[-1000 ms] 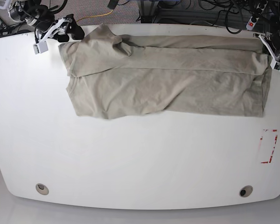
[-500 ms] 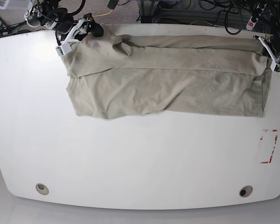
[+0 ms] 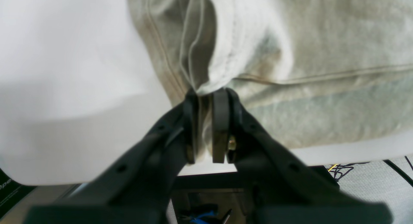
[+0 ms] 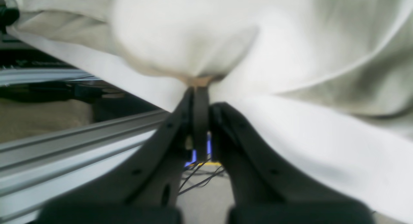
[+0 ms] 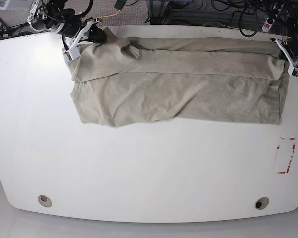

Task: Fold the T-shirt properly
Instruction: 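Open the right gripper and move it along the shirt's side edge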

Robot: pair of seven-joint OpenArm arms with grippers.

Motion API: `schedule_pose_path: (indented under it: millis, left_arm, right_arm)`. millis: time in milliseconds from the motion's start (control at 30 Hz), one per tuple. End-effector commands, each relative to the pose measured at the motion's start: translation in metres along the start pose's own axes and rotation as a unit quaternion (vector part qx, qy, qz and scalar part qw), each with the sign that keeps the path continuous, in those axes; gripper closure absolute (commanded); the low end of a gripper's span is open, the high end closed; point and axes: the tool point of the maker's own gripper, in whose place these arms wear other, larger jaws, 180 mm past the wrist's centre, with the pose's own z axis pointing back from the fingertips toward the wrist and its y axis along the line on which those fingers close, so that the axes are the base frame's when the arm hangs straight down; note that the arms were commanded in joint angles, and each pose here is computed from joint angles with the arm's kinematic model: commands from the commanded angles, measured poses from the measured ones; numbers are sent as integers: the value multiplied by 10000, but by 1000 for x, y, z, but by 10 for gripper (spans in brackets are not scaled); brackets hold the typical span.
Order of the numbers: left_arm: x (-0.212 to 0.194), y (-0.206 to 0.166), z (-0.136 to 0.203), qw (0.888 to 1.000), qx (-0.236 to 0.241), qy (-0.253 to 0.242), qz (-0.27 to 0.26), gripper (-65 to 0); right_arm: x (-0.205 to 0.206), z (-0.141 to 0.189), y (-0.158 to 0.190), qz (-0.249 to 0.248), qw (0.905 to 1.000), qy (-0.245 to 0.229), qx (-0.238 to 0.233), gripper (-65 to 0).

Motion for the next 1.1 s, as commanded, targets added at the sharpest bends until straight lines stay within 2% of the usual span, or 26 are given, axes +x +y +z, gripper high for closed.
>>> schedule_pose_path:
  millis: [0,133,433,633,933,1067]
  left_arm:
    - [9,9,6,9998,108,-125,-77,-50]
    - [9,9,6,9998,115,-125,-85,-50]
    - [8,11,6,9998,120,-102,-83,-50]
    - [9,12,7,9998,135,-111,-104,-50]
    - [10,12,7,9998,143,-118,-104,-50]
    - [9,12,7,9998,138,-118,-98,-50]
  right_arm:
    - [20,13,15,289,9988,-380,146,0]
    - [37,25,23,481,9958,-648,436,0]
    - [90,35,9,1151,9883,-964,252,0]
    - [104,29,-24,900,9916,-908,202,0]
    - [113,26,-53,606,9945,-839,149,0]
    - [113,33,-68,565,9955,-759,15,-109]
